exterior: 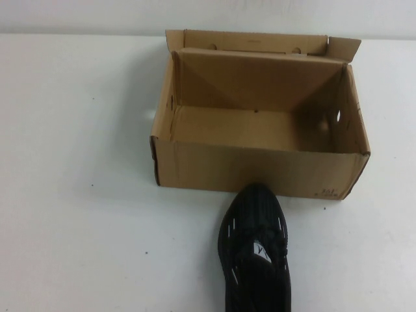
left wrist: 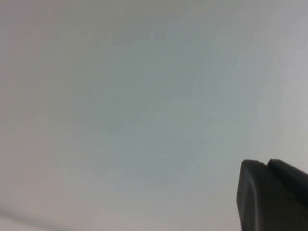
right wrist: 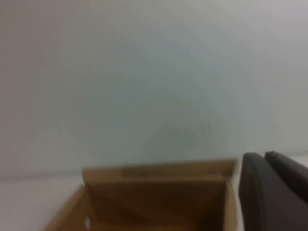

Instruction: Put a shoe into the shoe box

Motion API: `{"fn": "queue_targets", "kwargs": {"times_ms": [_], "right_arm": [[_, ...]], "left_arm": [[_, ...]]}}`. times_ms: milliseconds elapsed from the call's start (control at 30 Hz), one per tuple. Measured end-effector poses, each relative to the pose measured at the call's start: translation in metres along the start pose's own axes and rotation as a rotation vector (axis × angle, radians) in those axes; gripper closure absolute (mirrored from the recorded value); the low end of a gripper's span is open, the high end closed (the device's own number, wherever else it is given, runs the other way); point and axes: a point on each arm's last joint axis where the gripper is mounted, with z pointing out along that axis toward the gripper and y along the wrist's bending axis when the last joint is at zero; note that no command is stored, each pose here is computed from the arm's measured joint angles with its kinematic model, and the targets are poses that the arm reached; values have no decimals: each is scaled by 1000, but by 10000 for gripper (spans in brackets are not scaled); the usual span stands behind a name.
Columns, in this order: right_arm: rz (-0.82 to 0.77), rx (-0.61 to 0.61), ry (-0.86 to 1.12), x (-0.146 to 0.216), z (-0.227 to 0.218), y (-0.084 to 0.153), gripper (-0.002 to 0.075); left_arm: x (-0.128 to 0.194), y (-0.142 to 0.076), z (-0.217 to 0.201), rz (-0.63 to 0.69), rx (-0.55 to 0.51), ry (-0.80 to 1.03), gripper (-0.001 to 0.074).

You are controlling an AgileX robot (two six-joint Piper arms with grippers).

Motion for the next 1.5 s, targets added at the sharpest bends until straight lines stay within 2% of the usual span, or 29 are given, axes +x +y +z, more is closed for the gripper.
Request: {"fn": "queue_targets", "kwargs": {"times_ms": [133, 267, 367, 467, 600, 733, 867, 1033, 1233, 1333, 1500], "right_arm": [[-98, 41, 222, 20, 24, -7, 742], [-56, 38, 408, 38, 36, -9, 742], [-22, 4, 576, 54, 46, -9, 742], [-57, -90, 762, 67, 58, -4, 742], [-122, -250, 950, 69, 80, 4, 742], [-208, -368, 1004, 68, 102, 17, 742], [-344, -502, 1112, 88, 115, 41, 742], [-594, -496, 1239, 124, 121, 64, 742], [-738, -566, 1151, 146, 127, 95, 733], [-756, -589, 1151, 156, 131, 102, 664], [-768, -618, 1182, 170, 135, 105, 438]], "left_arm": [[22, 11, 8, 18, -116, 208, 738], [34, 18, 7, 14, -190, 335, 738], [41, 22, 4, 22, -238, 423, 738], [48, 24, 0, 70, -252, 517, 738], [56, 18, -3, 167, -142, 629, 738], [68, 9, 2, 153, -21, 749, 738], [75, 0, 13, 141, 78, 887, 738], [67, -7, 28, 173, 144, 998, 738], [52, -13, 46, 185, 177, 1051, 738], [53, -13, 50, 177, 182, 1083, 738], [57, -14, 49, 162, 195, 1126, 738]]}}
